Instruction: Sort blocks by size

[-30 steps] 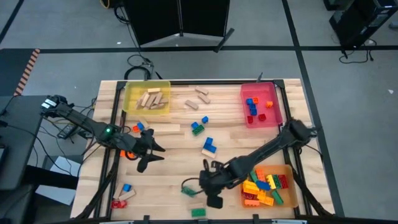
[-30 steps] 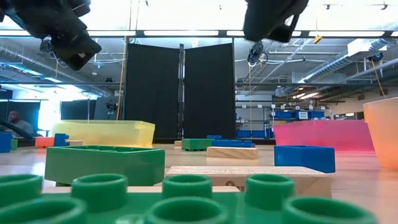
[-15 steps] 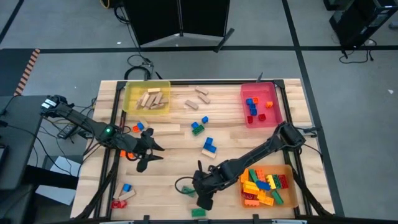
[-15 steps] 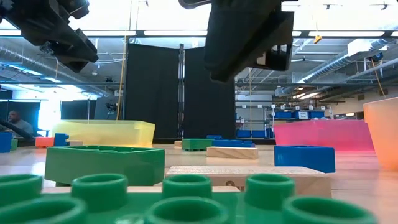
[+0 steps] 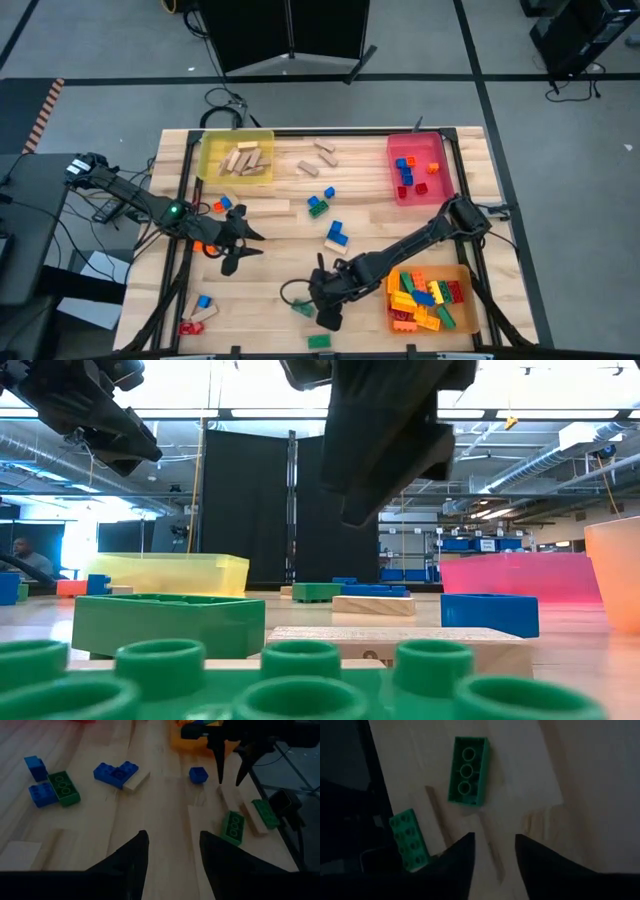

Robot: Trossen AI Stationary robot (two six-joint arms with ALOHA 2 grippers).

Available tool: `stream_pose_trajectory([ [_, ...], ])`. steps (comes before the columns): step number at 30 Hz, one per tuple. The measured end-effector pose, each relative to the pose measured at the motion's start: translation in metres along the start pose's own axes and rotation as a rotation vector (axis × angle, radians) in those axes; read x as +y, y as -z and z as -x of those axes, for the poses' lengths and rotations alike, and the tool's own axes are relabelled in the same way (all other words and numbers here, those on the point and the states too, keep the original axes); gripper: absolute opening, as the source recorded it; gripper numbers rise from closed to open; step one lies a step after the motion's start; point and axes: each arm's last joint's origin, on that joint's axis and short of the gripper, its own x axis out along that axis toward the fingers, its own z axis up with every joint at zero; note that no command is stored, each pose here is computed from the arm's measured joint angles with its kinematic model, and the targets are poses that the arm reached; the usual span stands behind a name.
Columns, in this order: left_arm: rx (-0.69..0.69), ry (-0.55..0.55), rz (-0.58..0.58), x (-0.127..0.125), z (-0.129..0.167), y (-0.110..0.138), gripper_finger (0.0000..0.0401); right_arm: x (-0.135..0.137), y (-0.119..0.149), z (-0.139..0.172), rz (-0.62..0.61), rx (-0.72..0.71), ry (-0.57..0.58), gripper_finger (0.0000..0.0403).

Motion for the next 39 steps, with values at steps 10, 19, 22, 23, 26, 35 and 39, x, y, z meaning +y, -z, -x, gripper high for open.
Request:
stream_pose_trajectory([
  [10,0.001,0.0,0.0,0.0,0.0,0.0,0.0184,0.006,0.007,0.0,0.192,0.006,-0.005,0.0247],
  [19,0.0,-0.003,-0.001,0.0,0.0,0.0,0.0184,0.011,0.019,-0.006,0.283,0.012,0.046,0.0286],
  [22,-0.005,-0.015,-0.002,0.0,0.0,0.0,0.0184,0.011,0.025,-0.018,0.295,0.042,0.048,0.0289],
  [23,-0.006,-0.017,-0.002,0.0,0.0,0.0,0.0184,0.011,0.026,-0.022,0.298,0.041,0.049,0.0289],
  [26,-0.003,-0.021,-0.003,0.001,0.0,0.0,0.0184,0.013,0.027,-0.027,0.295,0.026,0.059,0.0285],
  [35,0.018,-0.03,-0.01,0.001,-0.002,0.002,0.0184,0.012,0.03,-0.05,0.295,0.047,0.052,0.0274],
  [39,0.024,-0.033,-0.012,0.001,-0.003,0.003,0.0184,0.012,0.035,-0.062,0.298,0.069,0.056,0.0264],
])
